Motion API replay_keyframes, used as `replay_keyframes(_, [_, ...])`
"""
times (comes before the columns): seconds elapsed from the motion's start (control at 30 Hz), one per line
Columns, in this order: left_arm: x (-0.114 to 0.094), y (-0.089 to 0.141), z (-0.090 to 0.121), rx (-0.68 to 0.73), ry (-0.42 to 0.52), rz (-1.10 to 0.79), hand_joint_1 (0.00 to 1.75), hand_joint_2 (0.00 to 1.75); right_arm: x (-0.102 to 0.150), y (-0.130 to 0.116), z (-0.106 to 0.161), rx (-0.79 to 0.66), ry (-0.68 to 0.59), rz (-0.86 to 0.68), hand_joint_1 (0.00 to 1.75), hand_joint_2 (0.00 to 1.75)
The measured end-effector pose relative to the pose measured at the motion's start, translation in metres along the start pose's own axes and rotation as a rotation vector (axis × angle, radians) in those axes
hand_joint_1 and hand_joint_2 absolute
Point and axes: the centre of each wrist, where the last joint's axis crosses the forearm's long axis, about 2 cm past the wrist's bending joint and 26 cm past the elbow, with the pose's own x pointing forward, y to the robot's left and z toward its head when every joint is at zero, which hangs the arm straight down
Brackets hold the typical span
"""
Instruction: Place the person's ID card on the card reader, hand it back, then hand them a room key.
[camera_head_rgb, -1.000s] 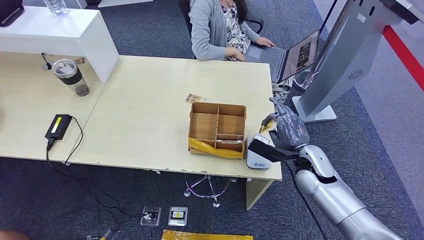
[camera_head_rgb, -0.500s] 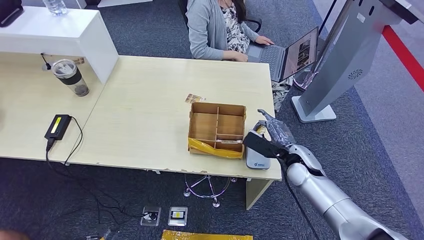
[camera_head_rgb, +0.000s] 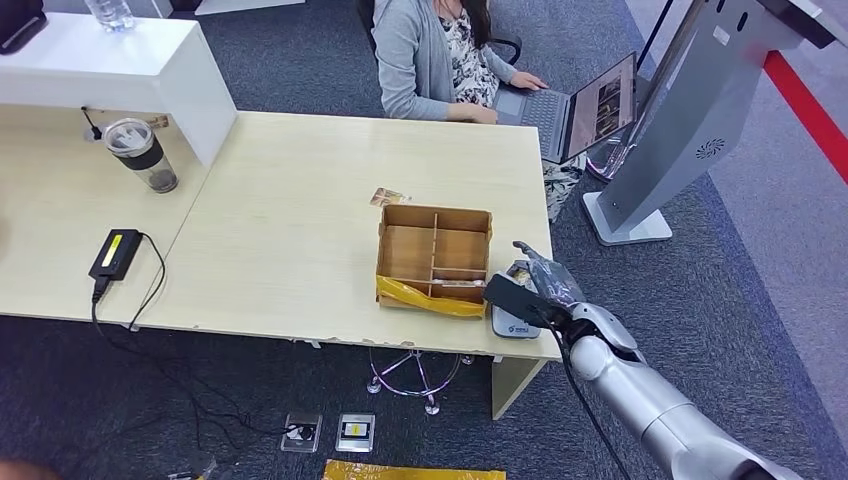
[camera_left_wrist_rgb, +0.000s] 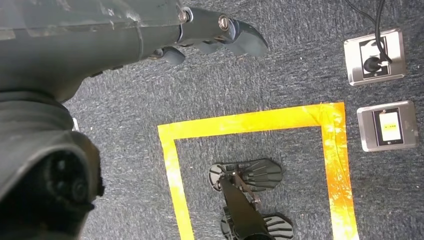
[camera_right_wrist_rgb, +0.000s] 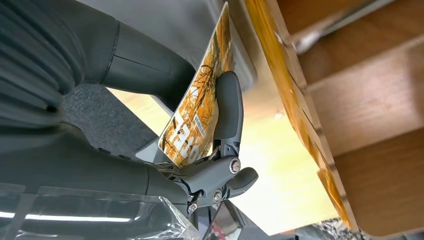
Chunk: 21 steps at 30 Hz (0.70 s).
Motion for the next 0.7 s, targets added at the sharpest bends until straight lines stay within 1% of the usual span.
replay_keyframes(0.17, [-0.001, 0.003, 0.000, 0.006, 0.002, -0.005, 0.00, 0.00, -0.004, 0.009, 0.013, 0.015, 0.016, 0.000, 1.75, 1.75])
replay_keyframes(0.33, [-0.002, 0.007, 0.000, 0.011, 0.004, -0.007, 0.00, 0.00, -0.002, 0.012, 0.024, 0.016, 0.011, -0.002, 1.75, 1.75])
replay_keyframes(0.7, [-0.003, 0.007, 0.001, 0.018, 0.007, 0.017, 0.00, 0.00, 0.002, 0.013, 0.027, 0.021, -0.037, -0.019, 1.75, 1.75])
